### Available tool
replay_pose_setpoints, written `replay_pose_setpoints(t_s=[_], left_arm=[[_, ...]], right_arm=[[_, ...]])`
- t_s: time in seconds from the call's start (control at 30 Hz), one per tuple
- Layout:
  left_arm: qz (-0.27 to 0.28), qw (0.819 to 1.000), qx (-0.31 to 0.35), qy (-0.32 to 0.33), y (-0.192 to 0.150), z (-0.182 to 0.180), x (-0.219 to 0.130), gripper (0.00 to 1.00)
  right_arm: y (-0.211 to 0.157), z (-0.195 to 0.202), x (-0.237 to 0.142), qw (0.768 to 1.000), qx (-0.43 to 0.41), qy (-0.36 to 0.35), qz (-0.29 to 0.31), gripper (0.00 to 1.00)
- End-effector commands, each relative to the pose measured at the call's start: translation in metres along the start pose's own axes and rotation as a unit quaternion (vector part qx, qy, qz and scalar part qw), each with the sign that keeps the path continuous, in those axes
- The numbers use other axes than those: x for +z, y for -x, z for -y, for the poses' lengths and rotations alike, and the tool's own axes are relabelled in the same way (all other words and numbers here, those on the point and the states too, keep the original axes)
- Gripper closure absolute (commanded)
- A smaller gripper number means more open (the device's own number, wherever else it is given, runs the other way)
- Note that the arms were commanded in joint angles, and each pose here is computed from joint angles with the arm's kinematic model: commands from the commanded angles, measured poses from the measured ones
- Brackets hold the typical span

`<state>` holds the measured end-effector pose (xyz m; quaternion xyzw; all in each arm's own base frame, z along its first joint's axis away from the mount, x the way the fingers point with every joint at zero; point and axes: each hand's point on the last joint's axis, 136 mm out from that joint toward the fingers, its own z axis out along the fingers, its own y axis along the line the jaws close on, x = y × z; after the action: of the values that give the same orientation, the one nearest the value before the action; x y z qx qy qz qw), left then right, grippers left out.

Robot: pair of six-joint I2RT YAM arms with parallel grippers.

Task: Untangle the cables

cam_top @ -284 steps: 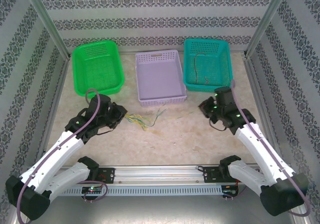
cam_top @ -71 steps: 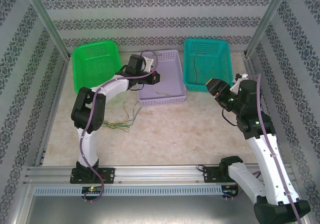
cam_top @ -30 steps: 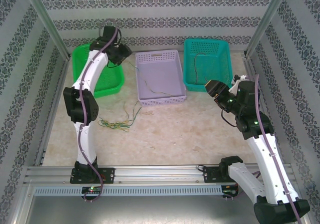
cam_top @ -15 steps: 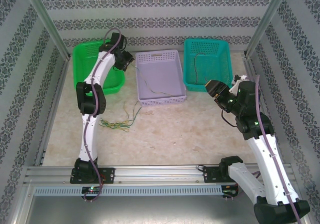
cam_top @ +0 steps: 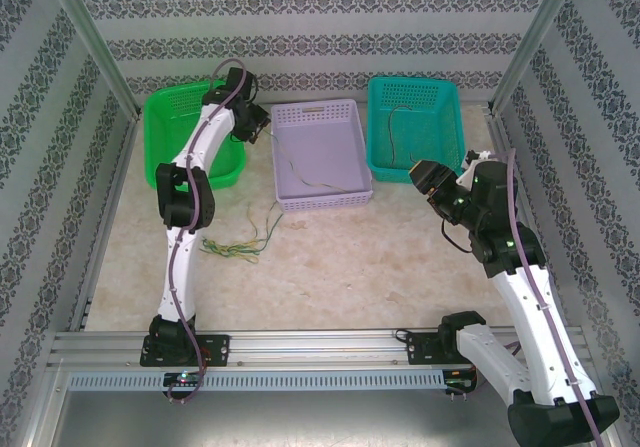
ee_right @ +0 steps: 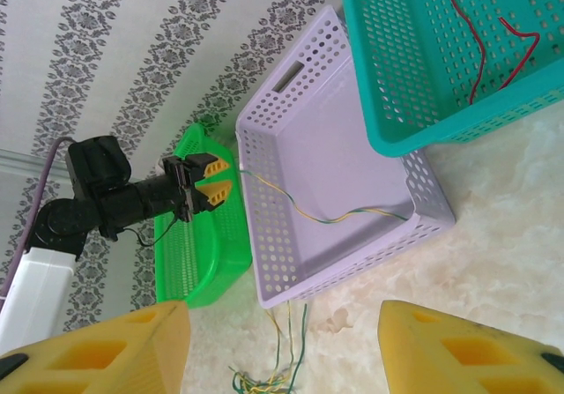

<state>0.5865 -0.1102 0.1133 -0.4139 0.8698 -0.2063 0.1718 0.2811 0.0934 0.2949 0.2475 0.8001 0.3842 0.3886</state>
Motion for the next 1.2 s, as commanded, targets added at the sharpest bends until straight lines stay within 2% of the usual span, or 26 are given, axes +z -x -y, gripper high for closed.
replay_pose_setpoints(t_s=[0.0, 0.07, 0.27, 0.37, 0.7, 1.03, 1.17], left_arm=[[0.006, 1.0, -0.013, 0.012, -0.002, -0.002, 0.014, 0.66], [0.008, 1.0, -0.017, 0.011, -0.001, -0.003, 0.018, 0.68], [0.026, 1.0, -0.014, 0.006, 0.005, 0.002, 0.012, 0.93], [0.047, 0.999, 0.001, 0.008, 0.009, 0.007, -0.005, 0.99], [0.089, 0.994, 0.059, -0.014, -0.002, 0.041, -0.058, 1.0], [0.05, 0.993, 0.1, -0.045, -0.05, 0.071, -0.062, 1.0], [0.025, 0.993, 0.101, -0.049, -0.07, 0.074, -0.052, 1.0]], right_arm=[[0.005, -0.002, 0.003, 1.0, 0.001, 0.005, 0.009, 0.41], [0.006, -0.002, 0.003, 1.0, 0.0, 0.005, 0.008, 0.41], [0.005, 0.0, 0.0, 1.0, -0.001, 0.002, 0.011, 0.41], [0.005, 0.0, 0.0, 1.0, 0.0, 0.001, 0.01, 0.41], [0.006, -0.001, 0.006, 1.0, 0.002, 0.006, 0.006, 0.41], [0.005, -0.002, 0.003, 1.0, -0.001, 0.007, 0.006, 0.41], [0.004, 0.0, 0.003, 1.0, 0.0, 0.007, 0.006, 0.41]])
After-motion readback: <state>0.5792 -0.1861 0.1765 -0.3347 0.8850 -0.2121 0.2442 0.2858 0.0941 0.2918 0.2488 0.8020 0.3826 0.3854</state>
